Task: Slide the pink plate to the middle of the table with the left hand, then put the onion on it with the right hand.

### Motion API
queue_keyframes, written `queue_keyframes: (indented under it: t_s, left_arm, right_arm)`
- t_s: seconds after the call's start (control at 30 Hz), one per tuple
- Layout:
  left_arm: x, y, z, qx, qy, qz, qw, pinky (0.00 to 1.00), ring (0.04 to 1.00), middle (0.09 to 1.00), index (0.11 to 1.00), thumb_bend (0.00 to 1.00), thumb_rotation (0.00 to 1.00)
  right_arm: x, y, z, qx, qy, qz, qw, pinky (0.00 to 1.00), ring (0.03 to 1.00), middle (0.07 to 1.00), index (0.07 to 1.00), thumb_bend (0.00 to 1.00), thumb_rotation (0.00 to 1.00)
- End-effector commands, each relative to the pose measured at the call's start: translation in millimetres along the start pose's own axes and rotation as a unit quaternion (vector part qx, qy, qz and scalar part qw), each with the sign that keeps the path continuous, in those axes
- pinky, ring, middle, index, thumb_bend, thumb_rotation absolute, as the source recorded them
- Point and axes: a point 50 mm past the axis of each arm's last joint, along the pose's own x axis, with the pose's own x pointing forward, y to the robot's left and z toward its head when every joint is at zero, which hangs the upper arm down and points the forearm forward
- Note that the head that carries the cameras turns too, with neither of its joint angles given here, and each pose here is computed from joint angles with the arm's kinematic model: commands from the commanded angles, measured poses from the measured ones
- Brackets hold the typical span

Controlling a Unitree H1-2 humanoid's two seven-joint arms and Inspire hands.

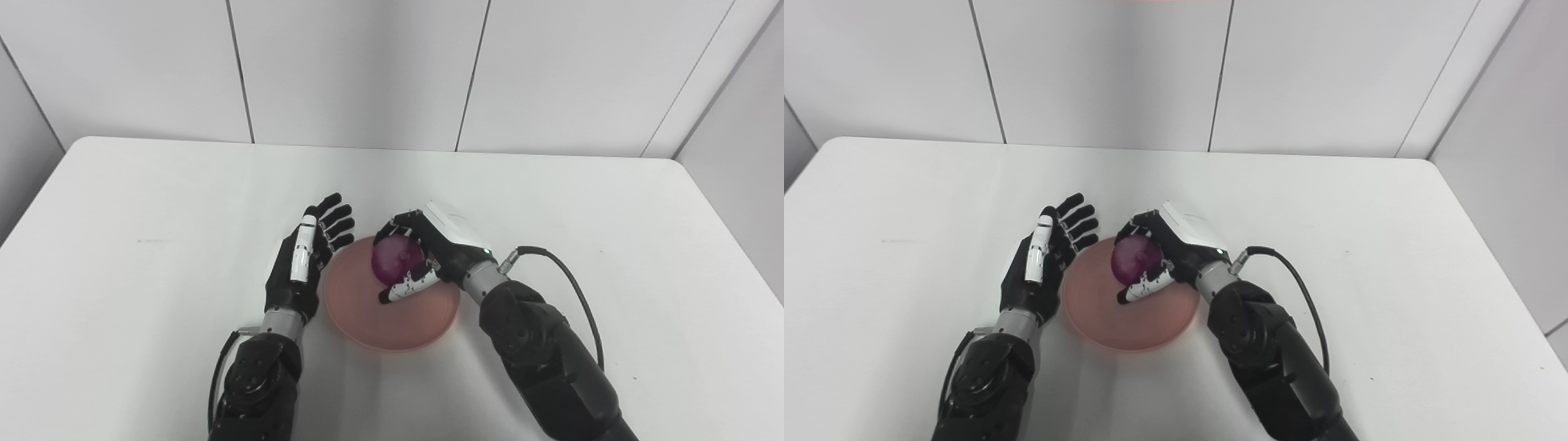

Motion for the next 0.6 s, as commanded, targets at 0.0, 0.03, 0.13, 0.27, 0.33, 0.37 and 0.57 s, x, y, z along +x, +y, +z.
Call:
queue_keyframes:
  t_s: [0.0, 0.03, 0.13, 0.27, 0.33, 0.37, 0.57]
  left_arm:
    - [1.7, -5.1, 3.2, 0.000, 0.001, -0.004, 1.000, 0.78, 0.811, 0.813, 0.793, 0.39, 1.00]
    - [1.7, -5.1, 3.4, 0.000, 0.001, -0.004, 1.000, 0.78, 0.812, 0.815, 0.795, 0.39, 1.00]
    - [1.6, -4.8, 3.6, 0.002, 0.001, -0.004, 1.000, 0.78, 0.812, 0.815, 0.796, 0.39, 1.00]
    - [1.6, -4.6, 3.9, 0.001, -0.001, -0.004, 1.000, 0.77, 0.807, 0.810, 0.793, 0.39, 1.00]
    - [1.5, -4.6, 3.9, 0.001, -0.001, -0.004, 1.000, 0.77, 0.807, 0.810, 0.792, 0.39, 1.00]
    - [1.3, -4.3, 3.3, 0.001, -0.001, -0.004, 1.000, 0.78, 0.808, 0.810, 0.792, 0.39, 1.00]
    - [0.4, -5.2, 3.1, 0.000, -0.001, -0.004, 1.000, 0.77, 0.807, 0.811, 0.794, 0.40, 1.00]
  right_arm:
    - [4.1, -9.3, 11.5, -0.010, -0.039, -0.024, 0.999, 0.35, 0.447, 0.539, 0.490, 0.51, 0.13]
    - [4.5, -8.3, 11.0, -0.010, -0.038, -0.023, 0.999, 0.35, 0.448, 0.540, 0.490, 0.51, 0.13]
    - [6.0, -5.3, 9.2, -0.010, -0.037, -0.021, 0.999, 0.35, 0.447, 0.541, 0.490, 0.52, 0.13]
    - [7.5, -1.5, 6.1, -0.009, -0.033, -0.015, 0.999, 0.36, 0.458, 0.550, 0.491, 0.52, 0.14]
    - [8.0, 0.3, 4.4, -0.009, -0.031, -0.014, 0.999, 0.36, 0.458, 0.550, 0.491, 0.52, 0.14]
    - [8.3, 1.5, 3.3, -0.009, -0.030, -0.013, 0.999, 0.36, 0.461, 0.553, 0.491, 0.52, 0.14]
    - [8.7, 5.7, 0.5, -0.008, -0.027, -0.010, 1.000, 0.37, 0.472, 0.563, 0.491, 0.52, 0.14]
